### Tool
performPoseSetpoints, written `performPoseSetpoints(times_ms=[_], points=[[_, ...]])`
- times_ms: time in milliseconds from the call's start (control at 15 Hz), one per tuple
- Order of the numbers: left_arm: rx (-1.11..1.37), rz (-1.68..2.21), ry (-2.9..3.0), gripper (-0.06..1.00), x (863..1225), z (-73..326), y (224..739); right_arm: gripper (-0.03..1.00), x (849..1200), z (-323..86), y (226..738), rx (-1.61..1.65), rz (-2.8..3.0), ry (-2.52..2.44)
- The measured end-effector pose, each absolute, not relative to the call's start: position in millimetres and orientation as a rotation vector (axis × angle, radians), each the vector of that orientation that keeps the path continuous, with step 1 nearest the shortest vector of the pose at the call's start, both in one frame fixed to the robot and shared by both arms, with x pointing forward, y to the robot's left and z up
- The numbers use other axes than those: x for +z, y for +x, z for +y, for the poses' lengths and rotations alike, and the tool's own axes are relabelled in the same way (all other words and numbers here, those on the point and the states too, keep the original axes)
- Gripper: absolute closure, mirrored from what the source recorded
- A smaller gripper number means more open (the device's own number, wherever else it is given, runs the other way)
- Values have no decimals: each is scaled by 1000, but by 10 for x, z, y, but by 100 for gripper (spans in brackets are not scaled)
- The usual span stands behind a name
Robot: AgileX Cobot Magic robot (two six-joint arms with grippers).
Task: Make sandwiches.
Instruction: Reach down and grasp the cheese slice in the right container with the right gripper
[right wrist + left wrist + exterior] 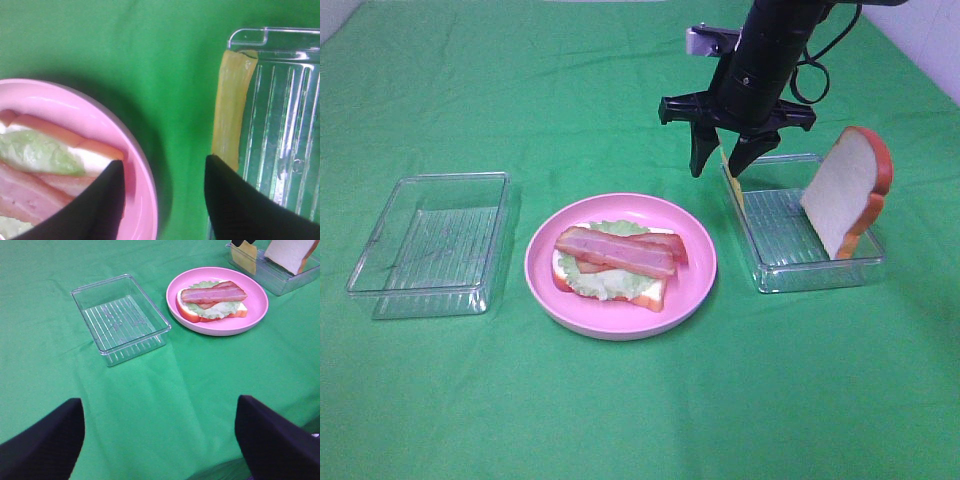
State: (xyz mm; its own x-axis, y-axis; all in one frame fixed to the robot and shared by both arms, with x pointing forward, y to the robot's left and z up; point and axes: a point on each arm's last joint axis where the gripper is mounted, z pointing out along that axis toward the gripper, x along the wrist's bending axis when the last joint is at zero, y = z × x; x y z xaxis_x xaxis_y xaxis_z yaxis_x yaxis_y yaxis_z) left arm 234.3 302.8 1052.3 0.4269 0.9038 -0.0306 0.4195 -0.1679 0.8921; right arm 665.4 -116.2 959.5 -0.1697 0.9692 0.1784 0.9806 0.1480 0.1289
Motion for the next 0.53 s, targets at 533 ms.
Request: performPoseSetpoints(times_ms=[533], points=[[667, 1144, 1768, 17, 10523, 3028, 2343, 57, 9428, -1194, 6662, -227, -2355, -1986]])
